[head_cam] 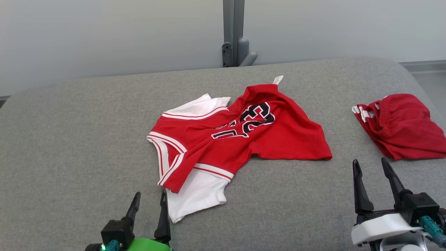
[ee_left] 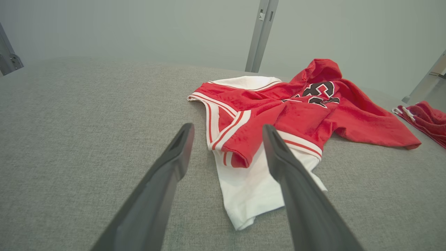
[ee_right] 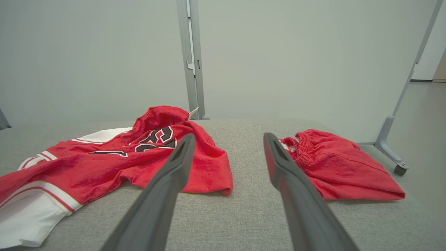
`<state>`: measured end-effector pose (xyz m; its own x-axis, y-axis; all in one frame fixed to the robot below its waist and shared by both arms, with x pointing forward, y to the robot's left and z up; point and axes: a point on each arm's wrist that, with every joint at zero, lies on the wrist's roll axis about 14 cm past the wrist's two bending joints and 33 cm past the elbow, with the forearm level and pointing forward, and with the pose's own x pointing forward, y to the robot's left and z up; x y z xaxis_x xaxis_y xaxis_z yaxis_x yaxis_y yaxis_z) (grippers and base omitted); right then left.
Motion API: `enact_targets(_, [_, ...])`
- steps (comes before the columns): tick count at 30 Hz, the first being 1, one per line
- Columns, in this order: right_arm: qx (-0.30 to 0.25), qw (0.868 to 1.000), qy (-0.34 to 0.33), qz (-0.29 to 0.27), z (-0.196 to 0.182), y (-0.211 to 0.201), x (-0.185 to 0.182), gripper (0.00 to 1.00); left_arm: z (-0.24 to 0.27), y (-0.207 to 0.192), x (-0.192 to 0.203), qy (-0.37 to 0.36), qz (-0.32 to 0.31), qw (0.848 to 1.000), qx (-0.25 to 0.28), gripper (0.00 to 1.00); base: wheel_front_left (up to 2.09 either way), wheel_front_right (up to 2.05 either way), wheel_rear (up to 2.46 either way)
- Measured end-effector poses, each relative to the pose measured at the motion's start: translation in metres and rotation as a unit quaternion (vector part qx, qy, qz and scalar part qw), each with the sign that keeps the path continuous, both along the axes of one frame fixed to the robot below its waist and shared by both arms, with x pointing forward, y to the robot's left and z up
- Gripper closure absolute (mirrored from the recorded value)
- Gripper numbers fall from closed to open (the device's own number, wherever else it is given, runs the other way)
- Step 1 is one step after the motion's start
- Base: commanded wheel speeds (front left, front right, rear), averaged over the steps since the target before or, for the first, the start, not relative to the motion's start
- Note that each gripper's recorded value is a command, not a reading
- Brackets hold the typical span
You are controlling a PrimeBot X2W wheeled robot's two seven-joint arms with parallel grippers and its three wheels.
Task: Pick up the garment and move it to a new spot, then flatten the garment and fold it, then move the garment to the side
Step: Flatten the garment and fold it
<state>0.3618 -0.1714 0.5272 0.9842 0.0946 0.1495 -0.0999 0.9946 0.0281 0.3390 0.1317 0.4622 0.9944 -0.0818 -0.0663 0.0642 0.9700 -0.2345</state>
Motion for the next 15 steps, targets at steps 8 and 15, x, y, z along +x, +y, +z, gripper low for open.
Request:
enact_targets(8, [0.004, 1.000, 0.003, 0.005, -0.0016, 0.0036, -0.0019, 0.00, 0.0008, -0.0017, -0.0030, -0.001, -0.002, 1.000, 0.000, 0.00, 0.00, 0.00, 0.00])
enact_targets(15, [0.004, 1.000, 0.006, 0.009, -0.0039, 0.0059, -0.0039, 0.00, 0.0028, 0.0004, -0.0043, -0.004, 0.004, 1.000, 0.001, 0.00, 0.00, 0.00, 0.00])
